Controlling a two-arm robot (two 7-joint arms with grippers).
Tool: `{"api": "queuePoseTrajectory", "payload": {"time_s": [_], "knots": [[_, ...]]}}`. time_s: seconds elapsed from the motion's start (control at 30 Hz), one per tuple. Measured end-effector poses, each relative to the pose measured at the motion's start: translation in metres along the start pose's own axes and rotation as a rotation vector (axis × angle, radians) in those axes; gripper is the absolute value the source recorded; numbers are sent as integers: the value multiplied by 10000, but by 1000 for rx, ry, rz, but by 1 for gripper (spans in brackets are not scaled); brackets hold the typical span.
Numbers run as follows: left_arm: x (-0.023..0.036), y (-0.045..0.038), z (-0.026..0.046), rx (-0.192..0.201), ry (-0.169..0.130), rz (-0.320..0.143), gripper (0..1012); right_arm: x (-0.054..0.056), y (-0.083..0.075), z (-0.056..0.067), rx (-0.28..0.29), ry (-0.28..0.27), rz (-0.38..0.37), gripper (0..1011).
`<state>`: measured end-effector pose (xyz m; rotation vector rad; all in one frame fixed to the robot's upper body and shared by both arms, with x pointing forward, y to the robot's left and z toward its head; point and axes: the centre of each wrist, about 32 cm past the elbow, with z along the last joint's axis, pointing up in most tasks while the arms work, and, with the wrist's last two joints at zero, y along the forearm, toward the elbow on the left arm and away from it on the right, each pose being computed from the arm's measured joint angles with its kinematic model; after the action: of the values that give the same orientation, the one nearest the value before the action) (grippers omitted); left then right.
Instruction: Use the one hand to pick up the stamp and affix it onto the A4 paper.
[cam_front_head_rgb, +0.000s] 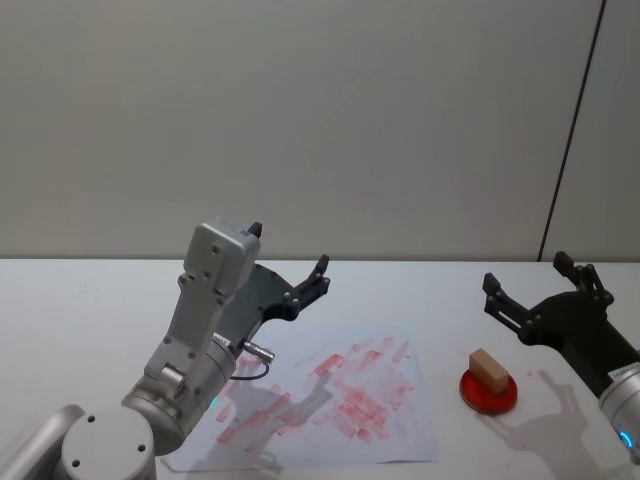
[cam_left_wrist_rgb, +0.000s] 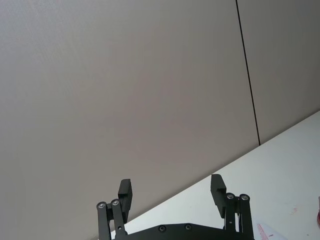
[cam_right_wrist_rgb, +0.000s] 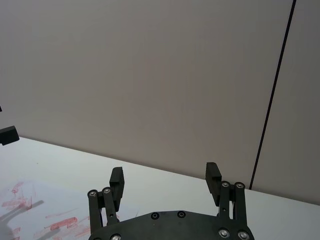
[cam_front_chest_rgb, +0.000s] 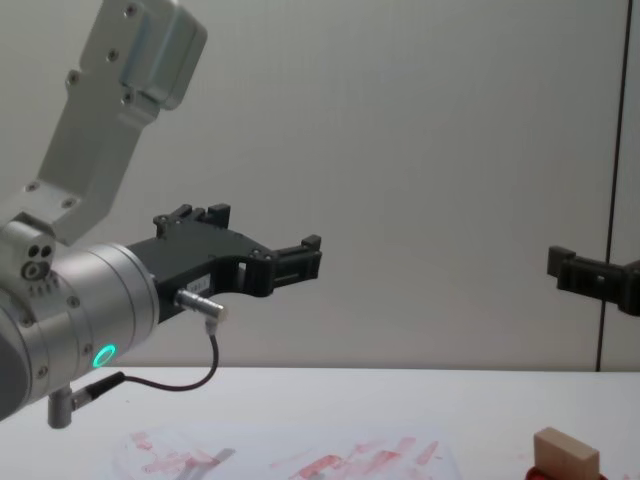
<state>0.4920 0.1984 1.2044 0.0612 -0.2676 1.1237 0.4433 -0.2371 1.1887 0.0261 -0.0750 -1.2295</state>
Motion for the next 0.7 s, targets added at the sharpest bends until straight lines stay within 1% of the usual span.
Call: {"api": "queuePoseTrajectory", "payload": {"time_s": [0.7], "knots": [[0,0,0,0,0,0,1002,5,2,-6,-3,-1,6,1001]]}}
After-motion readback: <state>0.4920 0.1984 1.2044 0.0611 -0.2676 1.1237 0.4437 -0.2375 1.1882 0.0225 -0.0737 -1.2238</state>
